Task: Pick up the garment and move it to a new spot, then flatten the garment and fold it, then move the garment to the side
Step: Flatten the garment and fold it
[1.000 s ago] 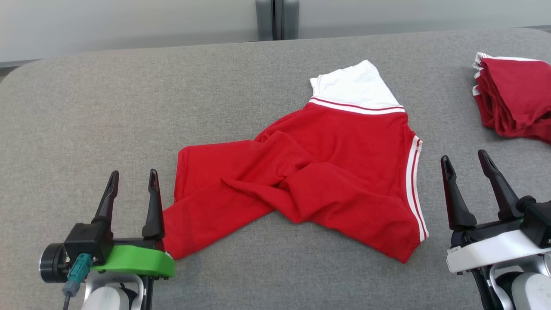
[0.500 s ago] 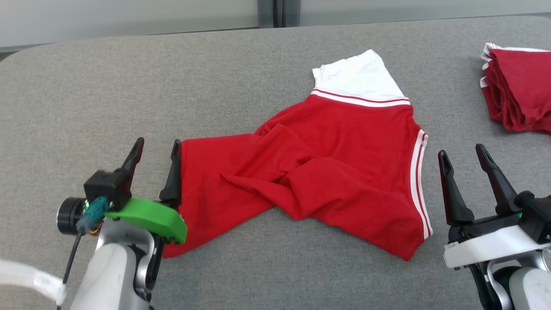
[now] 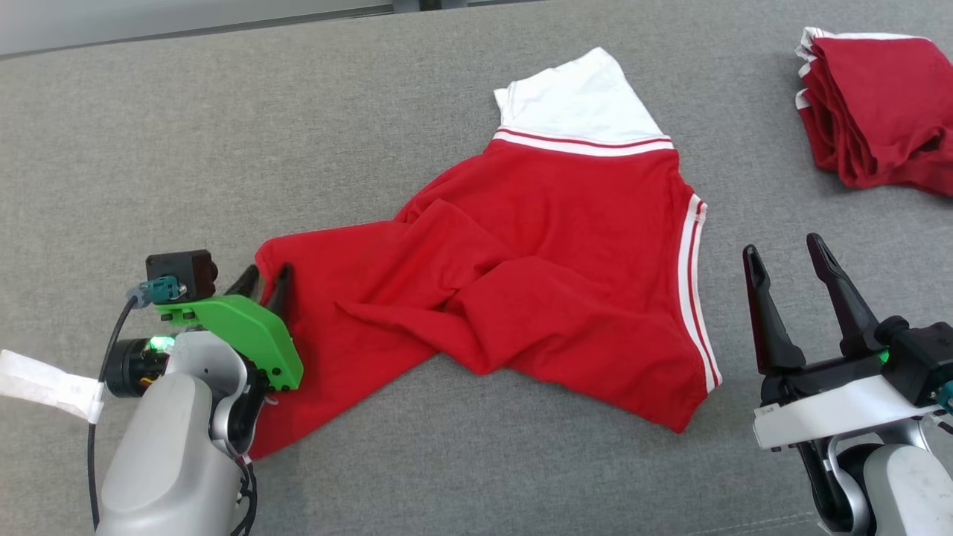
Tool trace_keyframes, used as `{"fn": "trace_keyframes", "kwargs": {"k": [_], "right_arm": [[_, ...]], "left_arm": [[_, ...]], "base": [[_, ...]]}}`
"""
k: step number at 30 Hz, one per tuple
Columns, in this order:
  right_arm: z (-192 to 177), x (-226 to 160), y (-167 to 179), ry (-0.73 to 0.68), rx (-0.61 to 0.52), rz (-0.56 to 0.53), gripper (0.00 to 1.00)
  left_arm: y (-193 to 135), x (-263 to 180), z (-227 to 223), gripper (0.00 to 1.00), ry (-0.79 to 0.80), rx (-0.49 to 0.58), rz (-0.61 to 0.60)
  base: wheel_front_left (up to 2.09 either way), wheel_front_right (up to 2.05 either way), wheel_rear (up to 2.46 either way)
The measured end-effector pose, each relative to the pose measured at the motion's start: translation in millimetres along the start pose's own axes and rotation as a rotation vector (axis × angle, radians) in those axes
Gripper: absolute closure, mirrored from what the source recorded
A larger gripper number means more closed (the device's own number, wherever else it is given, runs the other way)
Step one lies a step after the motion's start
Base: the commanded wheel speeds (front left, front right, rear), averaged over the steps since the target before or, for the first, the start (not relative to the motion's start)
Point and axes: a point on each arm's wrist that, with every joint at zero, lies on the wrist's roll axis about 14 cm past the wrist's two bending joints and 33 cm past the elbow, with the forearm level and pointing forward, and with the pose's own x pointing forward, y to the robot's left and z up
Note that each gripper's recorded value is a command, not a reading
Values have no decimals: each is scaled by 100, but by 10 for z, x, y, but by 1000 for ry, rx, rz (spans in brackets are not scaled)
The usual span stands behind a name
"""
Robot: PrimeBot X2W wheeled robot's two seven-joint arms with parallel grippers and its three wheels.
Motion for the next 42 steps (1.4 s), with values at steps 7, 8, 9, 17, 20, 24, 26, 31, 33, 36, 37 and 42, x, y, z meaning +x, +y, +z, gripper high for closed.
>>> {"fn": "trace_keyframes", "kwargs": {"k": [7,8,9,17,20,24,26,31,33,36,37,42], "right_arm": [[13,-13,-49,-8,0,-17,0],[20,-11,-48,-11,0,-17,0],[29,-6,-46,-14,0,-16,0],[58,38,0,-26,5,-1,0],[52,49,22,-26,9,3,0],[13,45,30,-19,16,2,0],[1,53,33,-17,19,2,0],[-18,89,68,-15,23,14,0],[-11,94,84,-16,23,19,0],[13,90,81,-21,19,21,0],[22,90,77,-24,17,21,0],[118,75,61,-45,-2,17,0]], "left_arm": [[-4,54,350,100,-147,24,-13],[-10,46,457,100,-186,35,-15],[-22,31,582,100,-235,46,-18],[-36,-209,1131,100,-448,94,-19],[74,-290,662,100,-321,49,8],[270,-501,27,100,-151,-25,77],[329,-642,-227,100,-91,-65,111],[376,-832,-459,100,-46,-121,152],[328,-853,-510,100,-44,-149,146],[289,-864,-385,0,-133,-150,150],[283,-871,-320,0,-172,-137,156],[245,-956,209,0,-433,-40,178]], "base": [[0,0,0],[0,0,0],[0,0,0],[0,0,0],[0,0,0],[0,0,0],[0,0,0],[0,0,0],[0,0,0],[0,0,0],[0,0,0],[0,0,0]]}}
